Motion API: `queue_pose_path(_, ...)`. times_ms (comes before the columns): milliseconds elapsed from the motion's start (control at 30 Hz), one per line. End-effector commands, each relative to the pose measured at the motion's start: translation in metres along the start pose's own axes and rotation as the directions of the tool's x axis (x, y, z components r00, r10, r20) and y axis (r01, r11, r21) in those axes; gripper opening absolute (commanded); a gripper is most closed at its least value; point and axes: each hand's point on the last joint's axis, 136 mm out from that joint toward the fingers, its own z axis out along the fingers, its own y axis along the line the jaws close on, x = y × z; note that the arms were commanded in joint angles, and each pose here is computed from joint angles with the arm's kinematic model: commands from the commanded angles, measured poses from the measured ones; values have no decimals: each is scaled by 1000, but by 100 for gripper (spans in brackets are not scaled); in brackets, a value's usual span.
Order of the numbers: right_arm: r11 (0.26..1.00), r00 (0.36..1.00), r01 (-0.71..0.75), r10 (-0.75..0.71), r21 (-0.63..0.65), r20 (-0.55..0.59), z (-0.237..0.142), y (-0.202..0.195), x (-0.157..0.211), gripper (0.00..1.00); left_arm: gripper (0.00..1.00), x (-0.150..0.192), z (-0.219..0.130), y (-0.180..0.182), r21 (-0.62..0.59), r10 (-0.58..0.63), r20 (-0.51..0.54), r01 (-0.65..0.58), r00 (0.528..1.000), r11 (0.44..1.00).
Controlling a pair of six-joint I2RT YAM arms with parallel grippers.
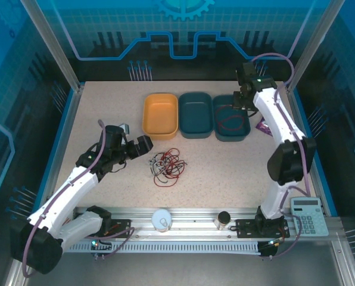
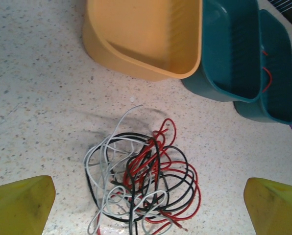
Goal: Untangle the cables
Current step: Place the cable in the container, then pick up the cable.
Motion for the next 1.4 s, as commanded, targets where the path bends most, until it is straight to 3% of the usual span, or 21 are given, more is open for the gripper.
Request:
queue_pose_path(0, 998, 999, 31, -30, -46, 41, -31, 26, 15, 55, 99, 0, 2, -10, 64, 8, -12, -7, 1000, 998)
queue_pose_path(167, 982, 991, 103, -87, -159, 104, -62, 82, 46, 56, 99, 6, 8, -20, 123, 19, -55, -12, 998, 992)
queue_pose_path(300, 961, 990, 129, -108, -246, 95, -65, 124, 78, 55, 99, 15, 15, -23, 130, 22, -98, -9, 995, 991)
queue_pose_path(567, 931, 985, 168, -174, -324, 10, -61, 189, 139, 51, 82, 41, 41, -2, 23, -2, -189, 6, 982, 1000)
queue_pose_path(733, 913, 976, 158, -203, -376, -83, -46, 223, 176, 46, 81, 51, 55, 11, -24, -18, -228, 12, 974, 1000)
queue_pose_path(1000, 946, 961, 110, -180, -304, -210, -26, 219, 224, 42, 79, 64, 72, 25, -53, -21, -266, 7, 964, 999)
queue_pose_path(1367, 939, 952, -50, -57, -339, -299, -9, 214, 268, 38, 76, 74, 85, 32, -59, -38, -297, 22, 954, 998)
